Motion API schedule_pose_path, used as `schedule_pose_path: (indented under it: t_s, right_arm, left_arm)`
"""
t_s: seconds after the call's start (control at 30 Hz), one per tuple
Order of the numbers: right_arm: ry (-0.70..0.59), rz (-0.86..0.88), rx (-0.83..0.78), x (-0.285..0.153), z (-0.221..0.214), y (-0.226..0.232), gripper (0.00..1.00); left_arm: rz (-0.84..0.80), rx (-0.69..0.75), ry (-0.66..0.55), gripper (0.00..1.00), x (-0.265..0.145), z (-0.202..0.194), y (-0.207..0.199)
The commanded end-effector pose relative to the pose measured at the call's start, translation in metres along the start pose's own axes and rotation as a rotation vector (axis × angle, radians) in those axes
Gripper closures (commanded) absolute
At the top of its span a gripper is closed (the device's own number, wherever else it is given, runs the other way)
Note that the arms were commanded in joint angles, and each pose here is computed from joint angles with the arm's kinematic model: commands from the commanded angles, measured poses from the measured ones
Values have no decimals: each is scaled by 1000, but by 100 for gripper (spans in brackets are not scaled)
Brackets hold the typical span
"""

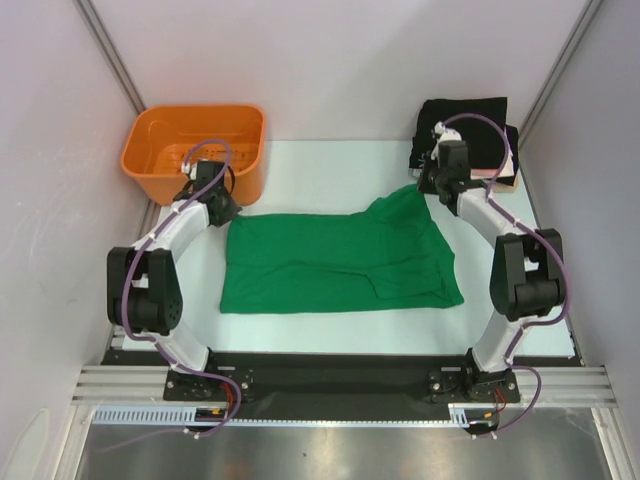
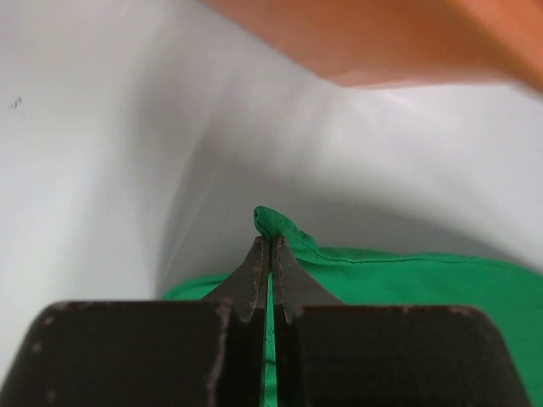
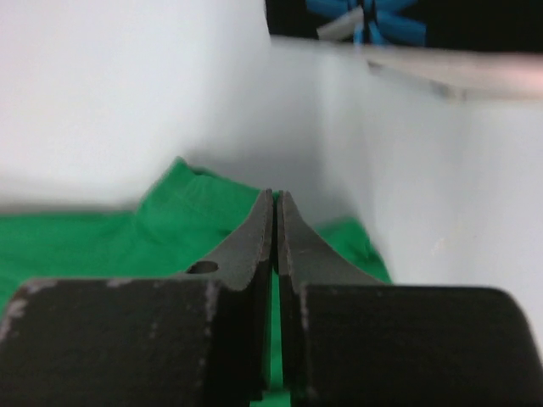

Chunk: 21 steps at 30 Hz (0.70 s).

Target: Fold and stack the t-shirts

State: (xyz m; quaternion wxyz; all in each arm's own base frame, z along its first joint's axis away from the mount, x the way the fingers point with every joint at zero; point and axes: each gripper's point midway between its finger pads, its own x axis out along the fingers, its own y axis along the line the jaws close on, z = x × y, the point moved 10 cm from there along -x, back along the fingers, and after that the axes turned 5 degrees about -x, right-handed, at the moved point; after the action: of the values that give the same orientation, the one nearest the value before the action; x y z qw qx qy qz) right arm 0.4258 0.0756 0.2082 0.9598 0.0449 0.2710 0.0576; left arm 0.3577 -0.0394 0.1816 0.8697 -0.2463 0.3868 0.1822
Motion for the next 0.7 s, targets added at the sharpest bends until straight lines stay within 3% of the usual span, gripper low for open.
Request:
schedule_pose_path:
  t_s: [0.0,0.4,0.67]
  right_arm:
    - [-80,-2,-7,-27,-1,-5,100]
    - [-18,-71,145,-98,-74,-24,100]
    - [28,-106,256,-116,-110,-24,100]
  left_arm:
    - [2,12,-15,100,-6,-5,8]
    - [13,-33,-25,100,-18,-41,42]
    - [36,-27,-30,100,-26,-52,55]
